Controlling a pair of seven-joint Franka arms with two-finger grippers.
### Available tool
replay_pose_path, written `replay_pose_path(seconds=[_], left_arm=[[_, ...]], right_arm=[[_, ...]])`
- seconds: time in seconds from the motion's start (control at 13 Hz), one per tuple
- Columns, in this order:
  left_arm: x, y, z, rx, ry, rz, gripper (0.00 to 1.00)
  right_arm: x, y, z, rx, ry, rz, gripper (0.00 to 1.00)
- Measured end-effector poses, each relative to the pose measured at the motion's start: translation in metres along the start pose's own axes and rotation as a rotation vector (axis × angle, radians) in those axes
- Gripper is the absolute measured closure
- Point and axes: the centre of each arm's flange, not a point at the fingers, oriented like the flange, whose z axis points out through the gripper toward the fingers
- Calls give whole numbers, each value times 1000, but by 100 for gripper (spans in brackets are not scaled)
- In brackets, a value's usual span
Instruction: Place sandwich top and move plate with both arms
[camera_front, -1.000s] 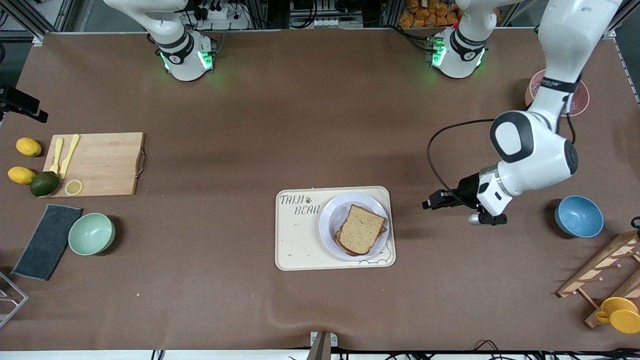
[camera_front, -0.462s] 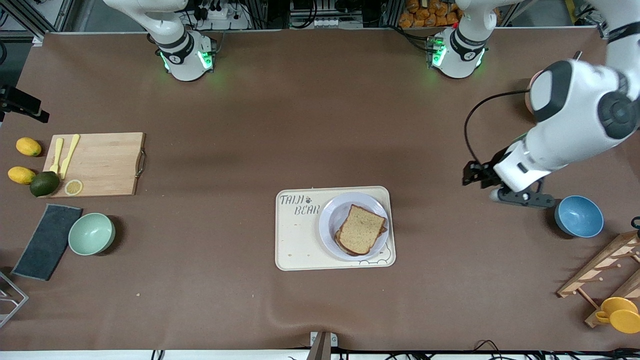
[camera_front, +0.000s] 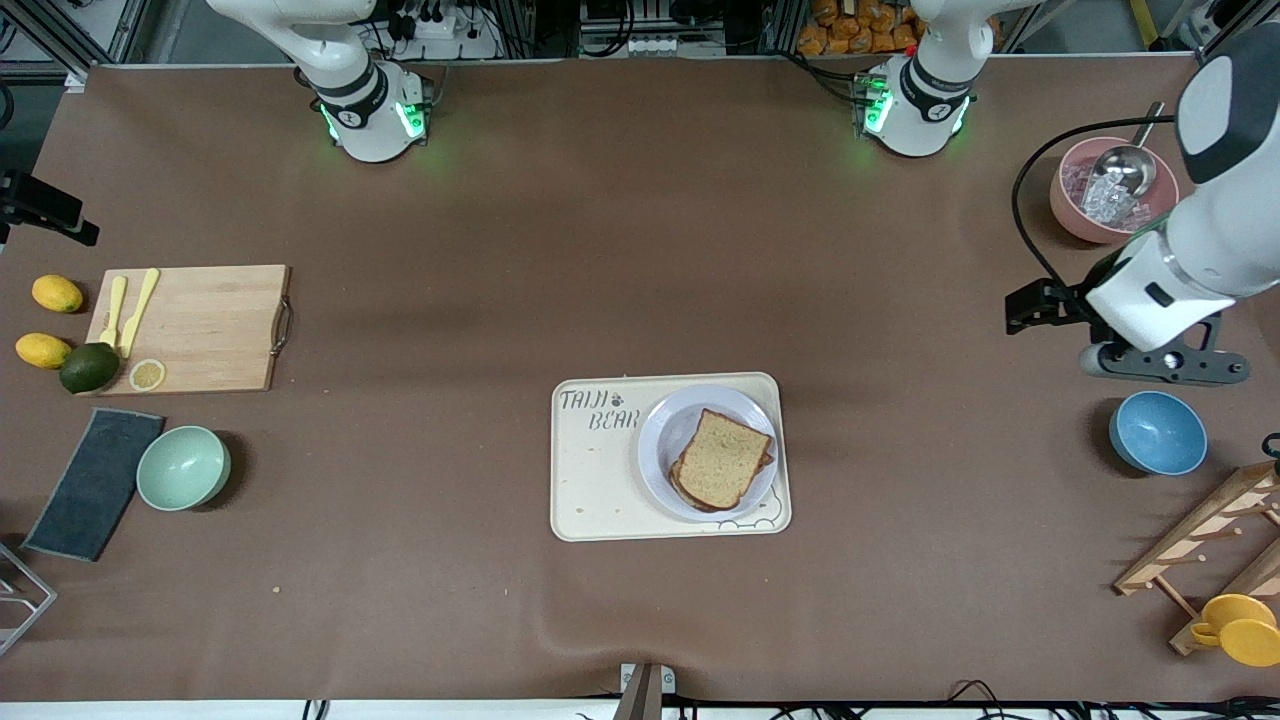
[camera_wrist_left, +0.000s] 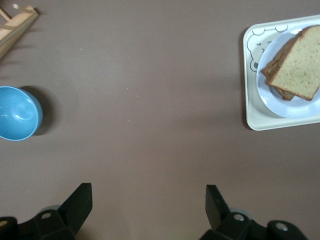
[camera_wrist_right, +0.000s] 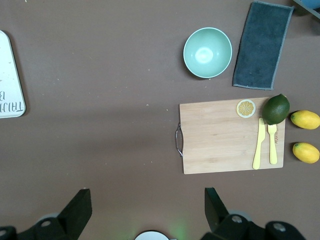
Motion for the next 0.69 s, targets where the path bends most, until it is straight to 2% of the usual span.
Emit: replay_pose_path(seconds=[0.46, 0.69], left_arm=[[-26, -11, -46, 48, 58, -50, 0], [-39, -12, -54, 55, 42, -116, 0]], right_arm=[[0, 0, 0, 0, 0, 0, 0], [0, 0, 0, 0, 0, 0, 0]])
